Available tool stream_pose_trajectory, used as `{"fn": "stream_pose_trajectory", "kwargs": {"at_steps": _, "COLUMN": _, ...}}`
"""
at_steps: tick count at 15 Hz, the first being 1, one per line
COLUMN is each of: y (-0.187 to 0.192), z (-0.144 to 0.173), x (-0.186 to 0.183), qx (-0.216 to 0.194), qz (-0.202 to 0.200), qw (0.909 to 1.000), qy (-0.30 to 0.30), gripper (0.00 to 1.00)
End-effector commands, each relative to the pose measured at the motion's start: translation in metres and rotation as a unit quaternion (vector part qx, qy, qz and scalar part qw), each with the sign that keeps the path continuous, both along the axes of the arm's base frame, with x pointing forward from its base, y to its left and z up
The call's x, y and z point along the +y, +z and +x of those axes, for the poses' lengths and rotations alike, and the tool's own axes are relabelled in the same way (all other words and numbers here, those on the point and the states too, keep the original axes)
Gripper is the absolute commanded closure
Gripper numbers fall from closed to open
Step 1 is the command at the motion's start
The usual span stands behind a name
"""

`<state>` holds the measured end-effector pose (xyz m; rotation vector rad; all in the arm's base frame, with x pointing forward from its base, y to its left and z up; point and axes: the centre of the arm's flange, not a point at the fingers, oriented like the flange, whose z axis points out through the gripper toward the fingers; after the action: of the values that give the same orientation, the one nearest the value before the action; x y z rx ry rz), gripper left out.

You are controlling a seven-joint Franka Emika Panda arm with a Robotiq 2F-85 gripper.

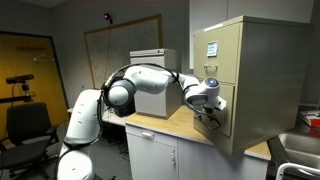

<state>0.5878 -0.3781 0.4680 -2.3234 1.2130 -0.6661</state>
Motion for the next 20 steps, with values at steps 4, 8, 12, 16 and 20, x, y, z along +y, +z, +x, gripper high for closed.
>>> {"fn": "stream_pose_trajectory", "kwargs": {"at_steps": 4, "y": -0.027, "z": -0.081, "x": 0.048, "qx": 0.063, "qz": -0.003, "qw": 0.9959, "qy": 0.065, "gripper": 0.90}}
{"fn": "stream_pose_trajectory", "kwargs": {"at_steps": 8, "y": -0.035, "z": -0.110, "x": 0.056, "qx": 0.067, "qz": 0.011, "qw": 0.9938, "qy": 0.088, "gripper": 0.90}}
{"fn": "stream_pose_trajectory", "kwargs": {"at_steps": 12, "y": -0.041, "z": -0.141, "x": 0.074, "qx": 0.063, "qz": 0.030, "qw": 0.9918, "qy": 0.107, "gripper": 0.93}}
{"fn": "stream_pose_trajectory", "kwargs": {"at_steps": 16, "y": -0.048, "z": -0.170, "x": 0.093, "qx": 0.038, "qz": 0.048, "qw": 0.9914, "qy": 0.115, "gripper": 0.94}}
{"fn": "stream_pose_trajectory", "kwargs": {"at_steps": 20, "y": -0.056, "z": -0.200, "x": 0.109, "qx": 0.015, "qz": 0.068, "qw": 0.9904, "qy": 0.120, "gripper": 0.94}}
